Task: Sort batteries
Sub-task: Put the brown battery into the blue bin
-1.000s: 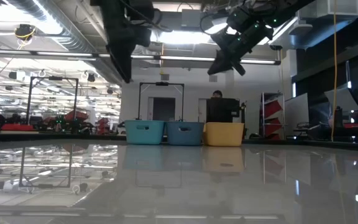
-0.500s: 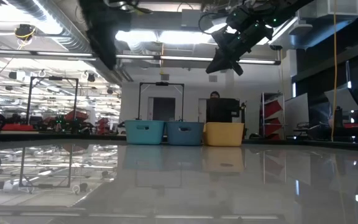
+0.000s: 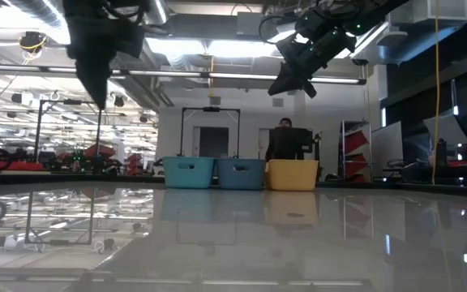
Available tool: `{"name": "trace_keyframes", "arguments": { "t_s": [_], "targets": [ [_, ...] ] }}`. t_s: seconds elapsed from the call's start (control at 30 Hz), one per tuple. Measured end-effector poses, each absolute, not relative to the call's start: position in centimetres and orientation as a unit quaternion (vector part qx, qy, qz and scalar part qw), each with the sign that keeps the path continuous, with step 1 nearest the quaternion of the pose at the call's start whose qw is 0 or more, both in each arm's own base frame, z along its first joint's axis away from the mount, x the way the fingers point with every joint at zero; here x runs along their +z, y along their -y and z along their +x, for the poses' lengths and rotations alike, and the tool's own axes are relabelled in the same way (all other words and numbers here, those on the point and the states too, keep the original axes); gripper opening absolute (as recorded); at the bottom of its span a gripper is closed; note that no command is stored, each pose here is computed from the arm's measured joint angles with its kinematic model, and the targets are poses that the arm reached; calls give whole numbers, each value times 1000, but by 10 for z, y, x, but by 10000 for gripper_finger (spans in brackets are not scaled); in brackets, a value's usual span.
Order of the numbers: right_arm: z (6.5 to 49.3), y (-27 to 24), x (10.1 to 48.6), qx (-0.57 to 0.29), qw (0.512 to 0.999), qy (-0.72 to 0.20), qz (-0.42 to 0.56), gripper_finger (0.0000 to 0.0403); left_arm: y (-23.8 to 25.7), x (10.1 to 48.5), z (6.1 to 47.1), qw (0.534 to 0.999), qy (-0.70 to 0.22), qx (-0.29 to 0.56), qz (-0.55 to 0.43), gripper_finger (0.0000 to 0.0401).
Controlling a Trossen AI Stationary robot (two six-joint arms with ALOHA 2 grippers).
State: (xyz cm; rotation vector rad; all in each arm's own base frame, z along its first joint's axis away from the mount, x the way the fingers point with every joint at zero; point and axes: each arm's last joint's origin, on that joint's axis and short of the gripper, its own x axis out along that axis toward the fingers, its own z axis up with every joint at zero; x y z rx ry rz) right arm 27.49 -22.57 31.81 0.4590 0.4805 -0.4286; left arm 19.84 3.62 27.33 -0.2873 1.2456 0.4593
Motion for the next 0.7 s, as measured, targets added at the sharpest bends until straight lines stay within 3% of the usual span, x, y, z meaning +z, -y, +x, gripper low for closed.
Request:
{"name": "trace_keyframes", "arguments": {
  "t_s": [0.3, 0.7],
  "targets": [
    [275, 225, 318, -197, 927, -236, 215, 0, -13, 252, 193, 752, -609, 213, -135, 310],
    [275, 225, 318, -191, 930, -238, 205, 0, -4, 251, 189, 741, -621, 215, -136, 310]
  ]
}}
